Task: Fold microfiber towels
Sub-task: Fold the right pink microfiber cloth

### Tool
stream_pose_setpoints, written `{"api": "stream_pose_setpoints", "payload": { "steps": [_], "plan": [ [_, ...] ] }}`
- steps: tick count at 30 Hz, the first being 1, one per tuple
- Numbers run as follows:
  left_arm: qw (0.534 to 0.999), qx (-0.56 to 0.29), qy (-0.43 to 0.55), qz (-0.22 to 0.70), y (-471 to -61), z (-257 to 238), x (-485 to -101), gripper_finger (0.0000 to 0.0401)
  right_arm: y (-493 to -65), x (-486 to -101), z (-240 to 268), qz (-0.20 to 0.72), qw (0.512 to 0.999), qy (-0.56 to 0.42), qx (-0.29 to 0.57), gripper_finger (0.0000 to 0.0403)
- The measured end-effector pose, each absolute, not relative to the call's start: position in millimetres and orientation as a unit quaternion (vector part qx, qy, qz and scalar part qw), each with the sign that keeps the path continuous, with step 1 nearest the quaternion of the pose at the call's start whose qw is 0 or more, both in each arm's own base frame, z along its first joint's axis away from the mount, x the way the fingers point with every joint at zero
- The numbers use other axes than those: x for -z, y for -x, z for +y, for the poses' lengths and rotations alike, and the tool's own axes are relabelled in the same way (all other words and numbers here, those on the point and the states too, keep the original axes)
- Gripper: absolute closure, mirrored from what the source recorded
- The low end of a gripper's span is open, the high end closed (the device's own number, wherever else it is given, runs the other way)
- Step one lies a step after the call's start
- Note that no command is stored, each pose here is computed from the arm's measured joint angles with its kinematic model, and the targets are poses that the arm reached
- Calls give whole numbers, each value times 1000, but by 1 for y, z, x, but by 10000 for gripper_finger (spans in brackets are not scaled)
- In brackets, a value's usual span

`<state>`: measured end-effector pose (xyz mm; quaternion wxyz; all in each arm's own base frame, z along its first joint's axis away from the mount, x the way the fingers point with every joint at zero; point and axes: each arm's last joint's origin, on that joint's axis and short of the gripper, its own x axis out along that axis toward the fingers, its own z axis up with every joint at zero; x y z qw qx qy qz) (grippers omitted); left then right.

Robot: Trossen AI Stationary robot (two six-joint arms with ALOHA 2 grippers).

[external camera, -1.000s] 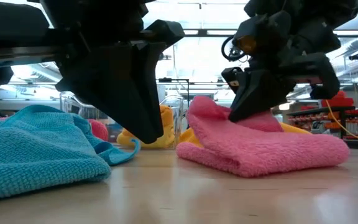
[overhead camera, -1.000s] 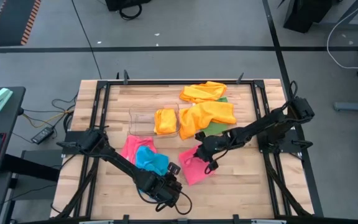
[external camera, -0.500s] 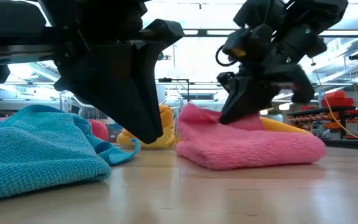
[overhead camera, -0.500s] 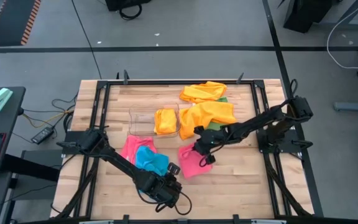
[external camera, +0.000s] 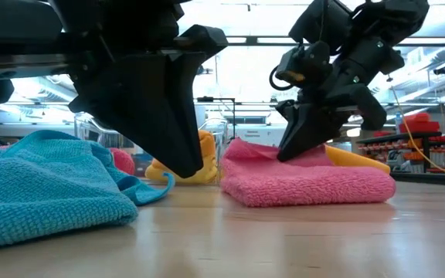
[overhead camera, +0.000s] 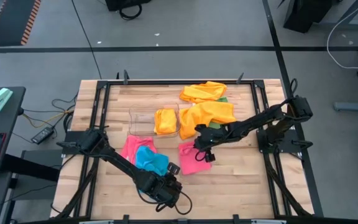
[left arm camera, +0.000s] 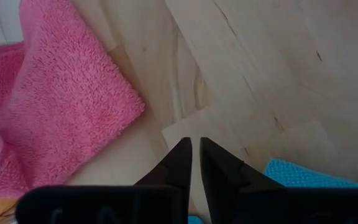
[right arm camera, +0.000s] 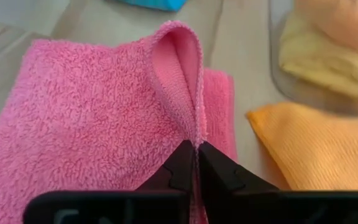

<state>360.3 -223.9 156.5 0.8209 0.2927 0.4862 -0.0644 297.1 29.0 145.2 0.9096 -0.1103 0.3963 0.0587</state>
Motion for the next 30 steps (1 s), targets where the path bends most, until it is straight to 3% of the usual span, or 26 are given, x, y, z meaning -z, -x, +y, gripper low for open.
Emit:
{"api": "stream_pose_setpoints", "payload": {
  "steps": [9, 13, 16, 19, 30],
  "plan": [
    [821, 64, -293, 486, -360, -224, -157, 368, -296, -146, 21, 422, 904, 67, -28, 276],
    [821, 64, -293, 486, -360, -224, -156, 363, -297, -171, 19, 450, 890, 67, 4, 243],
    [821, 64, -292, 486, -360, -224, -156, 363, -297, -187, 22, 445, 894, 56, 3, 236],
    [822, 63, -290, 486, -360, -224, -156, 367, -296, -189, 36, 429, 901, 29, -63, 235],
    [841, 25, -252, 479, -381, -197, -158, 372, -268, -153, 73, 466, 881, 2, -81, 237]
  ]
}}
